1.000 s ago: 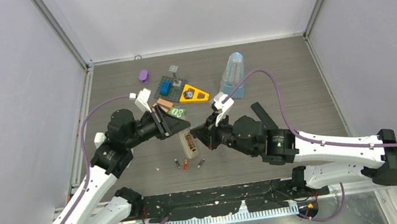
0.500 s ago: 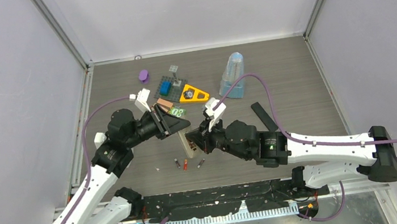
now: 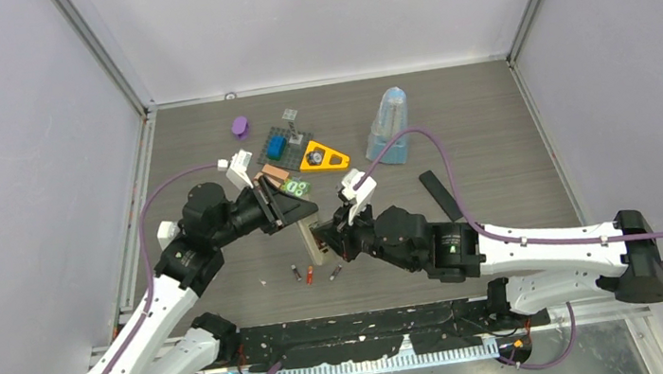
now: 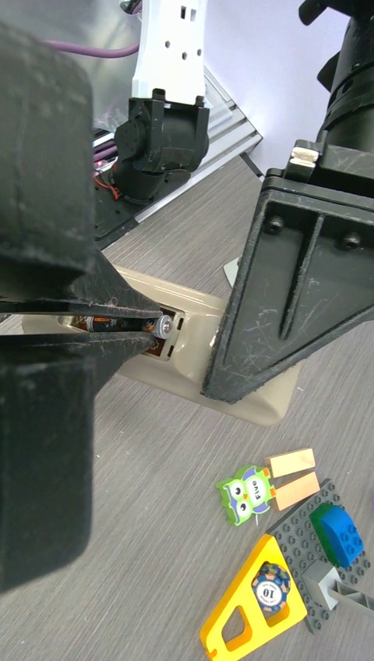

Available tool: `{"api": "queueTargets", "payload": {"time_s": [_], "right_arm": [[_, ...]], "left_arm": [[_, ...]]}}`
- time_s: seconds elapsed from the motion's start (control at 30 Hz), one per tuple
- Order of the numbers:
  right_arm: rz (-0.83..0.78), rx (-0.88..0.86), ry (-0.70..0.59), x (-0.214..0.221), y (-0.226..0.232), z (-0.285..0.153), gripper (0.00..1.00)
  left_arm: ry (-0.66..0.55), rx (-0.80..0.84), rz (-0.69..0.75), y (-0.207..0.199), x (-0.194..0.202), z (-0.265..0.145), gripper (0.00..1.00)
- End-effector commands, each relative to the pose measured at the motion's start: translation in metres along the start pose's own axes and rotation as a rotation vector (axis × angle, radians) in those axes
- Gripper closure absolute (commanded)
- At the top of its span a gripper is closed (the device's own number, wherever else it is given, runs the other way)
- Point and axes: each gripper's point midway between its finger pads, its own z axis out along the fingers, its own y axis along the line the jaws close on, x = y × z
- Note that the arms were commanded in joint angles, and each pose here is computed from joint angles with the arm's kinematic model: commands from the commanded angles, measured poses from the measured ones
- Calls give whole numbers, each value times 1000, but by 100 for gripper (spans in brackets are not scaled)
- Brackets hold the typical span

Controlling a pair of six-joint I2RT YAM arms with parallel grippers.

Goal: Load the batteries into the remote control
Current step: Load the battery into the remote control.

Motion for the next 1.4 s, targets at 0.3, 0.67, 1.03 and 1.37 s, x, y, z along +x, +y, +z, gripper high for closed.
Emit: {"api": "queueTargets", "payload": {"time_s": [0.3,0.67,1.03,1.37], "right_arm": [[43,44,42,12,-6,-2,75],[215,25,-74,-43,-2,-30,41],[694,79,84,-24,2,-43,4],[1107,84,68,-20,4,-45,5]], "left_arm": [[-22,72,12,-16,-6,-1,100],[-20,47,16,-7,-3,-1,100],[-85,59,59,-9,-13,-3,100],[-201,94,45,-19,-27,-13,100]]}}
